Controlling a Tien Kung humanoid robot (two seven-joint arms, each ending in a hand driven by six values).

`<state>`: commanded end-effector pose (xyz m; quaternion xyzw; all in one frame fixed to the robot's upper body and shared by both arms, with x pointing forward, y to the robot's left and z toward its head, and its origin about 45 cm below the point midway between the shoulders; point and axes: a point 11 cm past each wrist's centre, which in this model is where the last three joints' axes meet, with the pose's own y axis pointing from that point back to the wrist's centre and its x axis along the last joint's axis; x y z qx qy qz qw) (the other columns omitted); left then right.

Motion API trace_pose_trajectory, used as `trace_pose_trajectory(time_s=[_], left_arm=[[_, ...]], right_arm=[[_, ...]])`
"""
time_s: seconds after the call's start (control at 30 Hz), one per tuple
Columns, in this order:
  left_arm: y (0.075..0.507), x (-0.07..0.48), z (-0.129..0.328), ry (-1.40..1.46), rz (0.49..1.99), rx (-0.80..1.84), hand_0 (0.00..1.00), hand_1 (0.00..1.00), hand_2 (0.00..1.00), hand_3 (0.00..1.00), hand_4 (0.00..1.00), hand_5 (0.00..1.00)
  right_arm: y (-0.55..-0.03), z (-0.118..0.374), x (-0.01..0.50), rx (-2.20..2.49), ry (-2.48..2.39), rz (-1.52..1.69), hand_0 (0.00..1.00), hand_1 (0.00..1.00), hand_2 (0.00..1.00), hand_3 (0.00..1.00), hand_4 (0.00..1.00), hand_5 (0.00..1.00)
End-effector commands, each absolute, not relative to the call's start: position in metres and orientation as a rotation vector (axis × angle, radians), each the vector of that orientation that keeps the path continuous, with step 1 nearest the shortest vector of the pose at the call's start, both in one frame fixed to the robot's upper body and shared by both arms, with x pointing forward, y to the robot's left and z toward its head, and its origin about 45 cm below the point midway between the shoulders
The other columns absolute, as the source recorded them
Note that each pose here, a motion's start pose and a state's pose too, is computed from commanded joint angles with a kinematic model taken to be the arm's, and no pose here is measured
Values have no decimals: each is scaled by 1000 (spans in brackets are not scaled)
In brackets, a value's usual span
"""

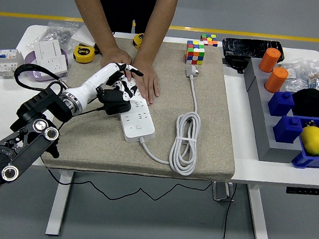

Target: Pick up the plug,place it near the board,insert it into the board,press the button

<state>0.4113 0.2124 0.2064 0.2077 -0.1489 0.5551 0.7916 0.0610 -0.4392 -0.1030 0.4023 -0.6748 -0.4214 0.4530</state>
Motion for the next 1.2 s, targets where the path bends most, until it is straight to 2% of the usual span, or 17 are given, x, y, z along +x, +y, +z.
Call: trace_pose_trajectory(time_s=[0.03, 0.2, 0.23, 0.27, 0.6, 0.63, 0.8, 0.83, 1.0, 1.03, 1.2], left_arm=[[215, 414, 206, -301, 1216, 427, 783, 902, 863, 831, 998, 189], [226, 424, 198, -226, 1303, 380, 783, 902, 863, 831, 998, 189], [228, 426, 195, -219, 1312, 387, 848, 935, 883, 852, 998, 246], [228, 427, 193, -216, 1313, 394, 848, 935, 883, 852, 998, 246], [225, 422, 159, -285, 1206, 627, 869, 955, 890, 848, 998, 222], [225, 421, 155, -305, 1190, 662, 855, 936, 856, 821, 998, 161], [226, 419, 144, -413, 1129, 815, 855, 936, 856, 821, 998, 161], [227, 419, 143, -440, 1121, 843, 771, 864, 790, 779, 998, 159], [231, 419, 141, -537, 1108, 926, 771, 864, 790, 779, 998, 159], [232, 419, 141, -554, 1112, 934, 506, 605, 545, 594, 998, 158], [233, 419, 141, -571, 1131, 931, 506, 605, 545, 594, 998, 158]], right_arm=[[-439, -103, 61, 993, -1666, -1040, 785, 708, 702, 678, 998, 791], [-440, -103, 61, 995, -1665, -1038, 785, 708, 702, 678, 998, 791], [-439, -103, 62, 996, -1665, -1038, 785, 708, 703, 677, 998, 790], [-439, -103, 62, 997, -1666, -1037, 785, 708, 703, 677, 998, 790], [-440, -103, 62, 996, -1666, -1037, 785, 708, 703, 678, 998, 790], [-440, -103, 63, 997, -1667, -1036, 785, 708, 703, 677, 998, 790], [-440, -102, 63, 998, -1668, -1036, 785, 708, 703, 677, 998, 790], [-440, -102, 63, 998, -1668, -1036, 785, 708, 703, 677, 998, 791], [-440, -103, 61, 994, -1663, -1036, 785, 708, 703, 677, 998, 791], [-440, -103, 60, 994, -1662, -1036, 785, 708, 703, 677, 998, 790], [-440, -103, 60, 994, -1658, -1035, 785, 708, 703, 677, 998, 790]])
